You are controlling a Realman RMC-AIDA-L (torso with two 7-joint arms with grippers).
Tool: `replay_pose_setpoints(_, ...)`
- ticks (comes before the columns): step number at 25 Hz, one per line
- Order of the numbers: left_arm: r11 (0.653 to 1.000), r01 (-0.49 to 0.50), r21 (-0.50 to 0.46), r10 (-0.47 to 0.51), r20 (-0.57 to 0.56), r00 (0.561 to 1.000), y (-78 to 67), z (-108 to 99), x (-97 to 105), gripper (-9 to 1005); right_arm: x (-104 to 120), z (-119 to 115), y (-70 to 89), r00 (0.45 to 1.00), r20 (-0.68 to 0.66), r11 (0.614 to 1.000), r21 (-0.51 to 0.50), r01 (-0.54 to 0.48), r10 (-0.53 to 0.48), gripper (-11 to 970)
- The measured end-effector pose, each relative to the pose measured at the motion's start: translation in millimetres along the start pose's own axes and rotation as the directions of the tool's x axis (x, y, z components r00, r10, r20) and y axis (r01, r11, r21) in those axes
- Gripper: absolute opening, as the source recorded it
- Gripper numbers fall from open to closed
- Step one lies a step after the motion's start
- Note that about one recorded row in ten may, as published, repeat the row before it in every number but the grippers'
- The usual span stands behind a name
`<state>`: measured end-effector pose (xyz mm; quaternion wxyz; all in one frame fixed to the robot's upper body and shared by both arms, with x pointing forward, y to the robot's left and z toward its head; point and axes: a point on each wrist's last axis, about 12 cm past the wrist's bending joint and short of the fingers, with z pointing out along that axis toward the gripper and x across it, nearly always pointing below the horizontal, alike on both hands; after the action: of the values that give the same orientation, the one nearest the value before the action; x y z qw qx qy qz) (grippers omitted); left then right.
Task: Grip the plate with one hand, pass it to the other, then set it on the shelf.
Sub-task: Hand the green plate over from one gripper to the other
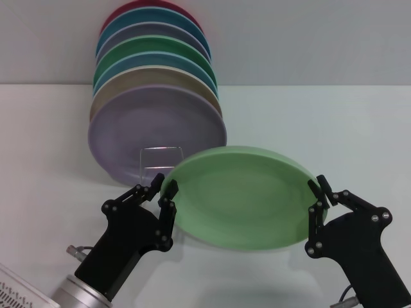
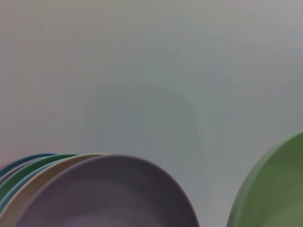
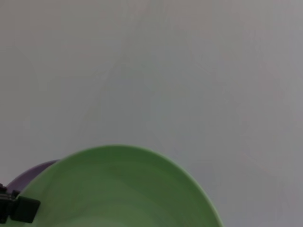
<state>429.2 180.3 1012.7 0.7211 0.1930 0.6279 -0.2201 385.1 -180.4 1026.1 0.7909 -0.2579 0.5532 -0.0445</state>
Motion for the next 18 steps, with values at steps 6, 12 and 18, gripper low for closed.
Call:
replay_pose_setpoints(6, 1.000, 0.000, 0.000, 0.000, 0.000, 1.000, 0.0, -0.2, 0.1, 173, 0.7, -0.5, -0.5, 1.000, -0.004, 1.000, 0.003, 0.002, -0.002, 20)
replay_pose_setpoints(12, 1.000, -0.002, 0.000, 0.002, -0.001, 1.000, 0.3, -0.2, 0.2, 166, 0.8, -0.5, -0.6, 1.000, -0.004, 1.000, 0.003, 0.002, -0.002, 20)
replay_pose_setpoints(18, 1.000, -0.002, 0.002, 0.002, 0.001, 1.000, 0.3, 0.8, -0.1, 98, 1.2, -0.8, -0.8, 1.000, -0.006, 1.000, 0.002, 0.004, -0.004, 20)
